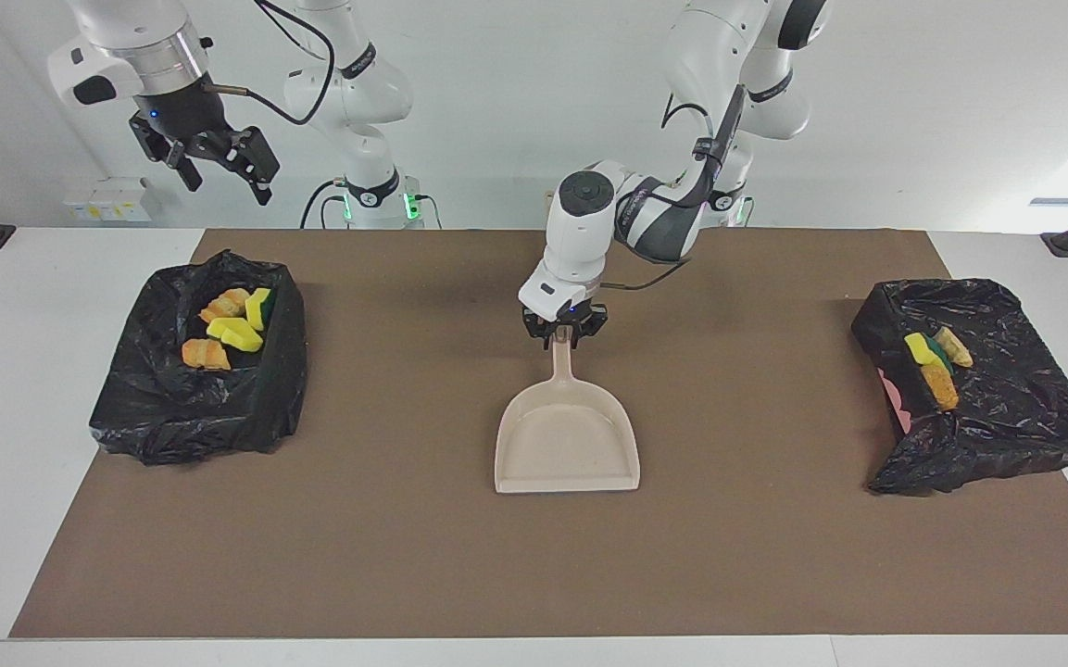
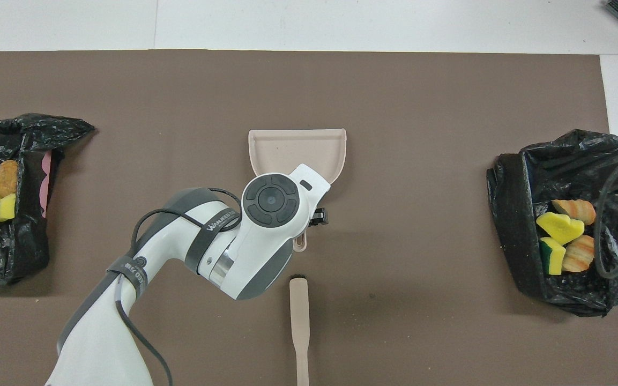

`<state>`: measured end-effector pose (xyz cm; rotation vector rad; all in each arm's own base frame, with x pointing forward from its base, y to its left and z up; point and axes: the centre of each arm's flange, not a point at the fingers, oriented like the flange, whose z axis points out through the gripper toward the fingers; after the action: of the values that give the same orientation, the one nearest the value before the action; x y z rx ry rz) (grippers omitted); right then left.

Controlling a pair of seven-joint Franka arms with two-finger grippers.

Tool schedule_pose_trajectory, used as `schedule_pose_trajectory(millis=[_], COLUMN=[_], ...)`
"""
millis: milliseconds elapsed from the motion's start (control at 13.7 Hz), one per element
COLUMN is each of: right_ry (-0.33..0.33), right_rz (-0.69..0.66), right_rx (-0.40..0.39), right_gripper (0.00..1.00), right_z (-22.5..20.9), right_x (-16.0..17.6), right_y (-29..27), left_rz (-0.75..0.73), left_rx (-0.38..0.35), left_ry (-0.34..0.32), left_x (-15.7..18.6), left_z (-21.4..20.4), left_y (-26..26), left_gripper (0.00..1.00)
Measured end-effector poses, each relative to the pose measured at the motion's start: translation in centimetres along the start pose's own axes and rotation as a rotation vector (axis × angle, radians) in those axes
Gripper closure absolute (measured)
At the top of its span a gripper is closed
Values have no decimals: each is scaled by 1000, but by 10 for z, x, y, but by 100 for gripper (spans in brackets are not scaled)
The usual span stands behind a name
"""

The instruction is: Sweep and dump trash in bin

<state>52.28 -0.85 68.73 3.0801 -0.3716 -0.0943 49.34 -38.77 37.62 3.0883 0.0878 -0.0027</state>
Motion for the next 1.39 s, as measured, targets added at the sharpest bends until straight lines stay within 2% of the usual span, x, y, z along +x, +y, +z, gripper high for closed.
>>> schedule_pose_trajectory(millis=[293, 878, 1170, 1390], right_ry=[0, 0, 0, 0], right_rz=[0, 0, 0, 0], right_rx=[0, 0, 0, 0], right_gripper=[0, 0, 0, 0], right_z=[0, 0, 0, 0], right_x=[0, 0, 0, 0], right_y=[0, 0, 0, 0], left_rz=[-57, 96, 155, 184], left_rx=[7, 33, 29, 29], left_ry=[4, -40, -33, -13], left_x=[27, 102, 120, 121], left_z=[-31, -67, -98, -125], left_y=[-43, -196, -267, -313], left_gripper=[0, 0, 0, 0])
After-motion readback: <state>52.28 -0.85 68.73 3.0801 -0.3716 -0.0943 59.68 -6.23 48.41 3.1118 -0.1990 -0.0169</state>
